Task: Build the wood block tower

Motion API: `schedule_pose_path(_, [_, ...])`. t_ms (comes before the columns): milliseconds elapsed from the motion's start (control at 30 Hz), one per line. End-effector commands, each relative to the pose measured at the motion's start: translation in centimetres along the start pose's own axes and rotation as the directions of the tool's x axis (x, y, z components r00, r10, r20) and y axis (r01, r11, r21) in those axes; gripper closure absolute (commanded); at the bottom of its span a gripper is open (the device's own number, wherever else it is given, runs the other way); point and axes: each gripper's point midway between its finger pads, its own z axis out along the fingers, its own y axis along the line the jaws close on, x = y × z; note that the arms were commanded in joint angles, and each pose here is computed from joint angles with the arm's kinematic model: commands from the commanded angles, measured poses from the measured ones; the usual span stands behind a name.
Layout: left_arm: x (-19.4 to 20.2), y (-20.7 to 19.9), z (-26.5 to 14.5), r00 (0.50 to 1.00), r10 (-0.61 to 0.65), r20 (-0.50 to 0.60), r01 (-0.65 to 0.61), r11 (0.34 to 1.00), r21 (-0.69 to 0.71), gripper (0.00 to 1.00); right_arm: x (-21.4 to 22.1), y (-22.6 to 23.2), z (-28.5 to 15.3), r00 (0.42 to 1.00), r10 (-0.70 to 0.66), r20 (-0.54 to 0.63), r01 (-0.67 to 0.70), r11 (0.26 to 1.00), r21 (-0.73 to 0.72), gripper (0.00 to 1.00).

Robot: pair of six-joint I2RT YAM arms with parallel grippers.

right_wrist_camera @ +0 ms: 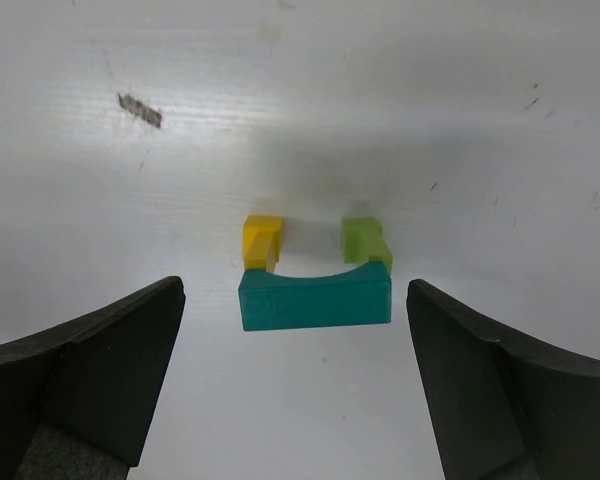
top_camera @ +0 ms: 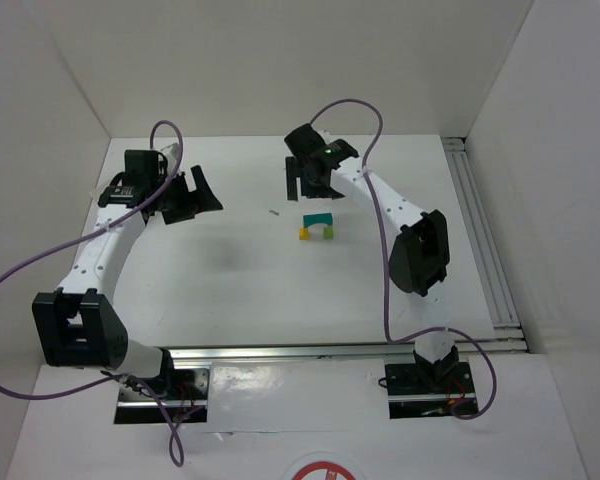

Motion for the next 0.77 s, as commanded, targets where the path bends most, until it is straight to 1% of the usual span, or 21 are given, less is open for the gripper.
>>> schedule_pose_path(0, [-0.3,0.1,0.1,1.0,0.028,0.004,-0.028,1.0,-0.009,0.03,-4.2,-0.9,-5.0,0.983,0.025,0.181,-0.029,0.999,0.019,0.01])
schedule_pose_path(33, [-0.7,0.1,0.0,0.999,0.031,0.017,-0.031,0.999,-0.019,0.03,-4.3,-2.0,-5.0,0.978,0.023,0.206,-0.038,0.997,0.069,0.01])
schedule_pose_path(67, [-0.5,0.4,-0.1,1.0,0.028,0.013,-0.027,0.999,-0.035,0.03,-4.6,-2.6,-5.5,0.973,0.028,0.231,-0.049,0.995,0.087,0.01])
schedule_pose_path(100, [-0.9,0.2,-0.2,0.999,0.032,0.022,-0.031,0.999,-0.032,0.03,-4.8,-3.3,-6.3,0.965,0.043,0.257,-0.071,0.992,0.102,0.01])
schedule_pose_path(167, [-1.3,0.2,-0.4,0.999,0.035,0.033,-0.034,0.999,-0.038,0.03,-5.8,-5.1,-7.5,0.944,0.072,0.321,-0.133,0.976,0.174,0.01])
schedule_pose_path(200, [-1.4,0.1,-0.5,0.999,0.035,0.033,-0.034,0.999,-0.038,0.03,-5.6,-6.6,-8.2,0.939,0.092,0.331,-0.169,0.963,0.212,0.01])
schedule_pose_path(300, [-1.5,-0.4,-1.0,0.998,0.048,0.05,-0.047,0.998,-0.036,0.03,-5.6,-9.3,-9.7,0.925,0.083,0.371,-0.2,0.936,0.29,0.01])
schedule_pose_path(400, [-2.2,-0.8,-1.9,0.995,0.06,0.082,-0.057,0.998,-0.039,0.03,-5.0,-11.8,-11.5,0.915,0.094,0.393,-0.23,0.921,0.315,0.01])
schedule_pose_path(533, [-3.0,-1.0,-3.2,0.99,0.078,0.114,-0.071,0.995,-0.065,0.03,-2.8,-14.5,-13.7,0.895,0.138,0.425,-0.277,0.917,0.287,0.01])
schedule_pose_path(600, [-3.2,-1.1,-4.5,0.987,0.084,0.138,-0.073,0.994,-0.085,0.03,-1.8,-15.4,-14.3,0.888,0.158,0.431,-0.296,0.915,0.274,0.01])
schedule_pose_path(633, [-3.3,-1.3,-4.7,0.985,0.087,0.146,-0.076,0.994,-0.082,0.03,-2.0,-16.1,-15.9,0.857,0.197,0.475,-0.34,0.91,0.235,0.01])
schedule_pose_path(667, [-3.4,-1.4,-5.1,0.984,0.091,0.156,-0.079,0.994,-0.08,0.03,-0.8,-16.7,-15.2,0.868,0.2,0.454,-0.335,0.911,0.24,0.01])
schedule_pose_path(733, [-3.2,-1.9,-5.8,0.982,0.094,0.162,-0.084,0.994,-0.067,0.03,-0.1,-17.5,-15.8,0.857,0.221,0.466,-0.354,0.909,0.219,0.01])
